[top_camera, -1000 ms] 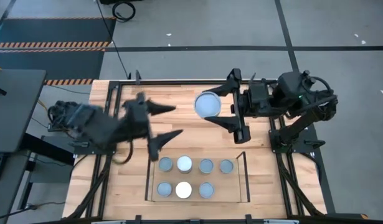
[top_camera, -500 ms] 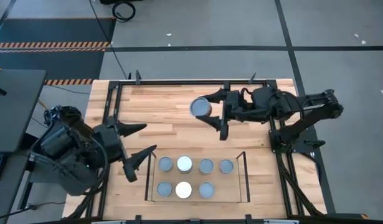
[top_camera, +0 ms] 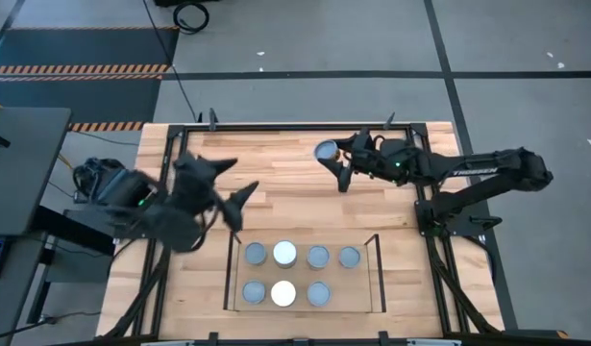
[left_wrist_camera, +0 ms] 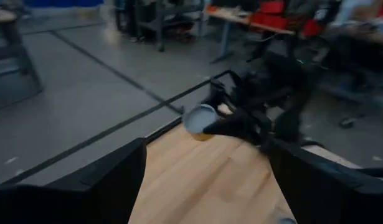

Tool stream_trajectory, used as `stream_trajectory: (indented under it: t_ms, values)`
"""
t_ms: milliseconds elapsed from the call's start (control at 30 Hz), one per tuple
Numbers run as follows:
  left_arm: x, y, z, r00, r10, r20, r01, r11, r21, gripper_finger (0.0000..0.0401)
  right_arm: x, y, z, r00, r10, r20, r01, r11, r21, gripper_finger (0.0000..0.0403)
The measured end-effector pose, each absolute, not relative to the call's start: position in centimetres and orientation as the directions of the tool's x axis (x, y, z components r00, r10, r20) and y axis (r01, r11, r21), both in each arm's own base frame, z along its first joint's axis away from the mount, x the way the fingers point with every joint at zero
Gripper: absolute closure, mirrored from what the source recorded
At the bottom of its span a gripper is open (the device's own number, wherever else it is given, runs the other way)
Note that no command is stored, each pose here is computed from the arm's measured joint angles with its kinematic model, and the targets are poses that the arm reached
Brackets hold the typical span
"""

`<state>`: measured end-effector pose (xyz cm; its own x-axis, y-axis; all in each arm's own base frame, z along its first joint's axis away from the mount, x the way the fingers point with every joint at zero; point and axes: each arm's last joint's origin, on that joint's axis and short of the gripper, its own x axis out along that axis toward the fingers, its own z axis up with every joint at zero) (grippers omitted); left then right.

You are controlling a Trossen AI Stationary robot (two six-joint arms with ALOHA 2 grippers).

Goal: Pick and place cans onto a shelf
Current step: Put the canned pineapple rings on the shelf

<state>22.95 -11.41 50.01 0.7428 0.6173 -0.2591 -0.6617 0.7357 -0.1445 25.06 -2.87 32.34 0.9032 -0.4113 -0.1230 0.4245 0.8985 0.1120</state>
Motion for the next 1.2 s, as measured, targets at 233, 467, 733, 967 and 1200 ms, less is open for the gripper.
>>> stream_trajectory:
  t_ms: [233, 467, 733, 967, 1200]
  values:
    - [26.1, -8.0, 48.7, 0.626, 0.72, -0.301, -0.757, 0.653, -0.014, 0.0062, 23.8, -5.9, 26.8, 0.918, -0.378, -0.117, 0.395, 0.898, 0.197, 0.0107]
    - [27.0, -5.7, 48.5, 0.551, 0.78, -0.298, -0.817, 0.577, 0.001, 0.0062, 22.7, -7.1, 20.5, 0.927, -0.343, -0.149, 0.365, 0.916, 0.166, 0.0108]
    - [27.4, -3.5, 48.6, 0.483, 0.828, -0.285, -0.856, 0.515, 0.049, 0.0062, 23.9, -7.5, 13.6, 0.916, -0.334, -0.224, 0.368, 0.921, 0.131, 0.0108]
    - [27.4, -2.8, 48.6, 0.461, 0.838, -0.29, -0.866, 0.497, 0.06, 0.0062, 25.0, -7.5, 9.9, 0.924, -0.332, -0.189, 0.358, 0.925, 0.13, 0.0108]
    - [27.3, -2.9, 48.3, 0.467, 0.822, -0.324, -0.853, 0.516, 0.08, 0.0062, 25.3, -7.6, 7.0, 0.91, -0.332, -0.249, 0.371, 0.92, 0.128, 0.0102]
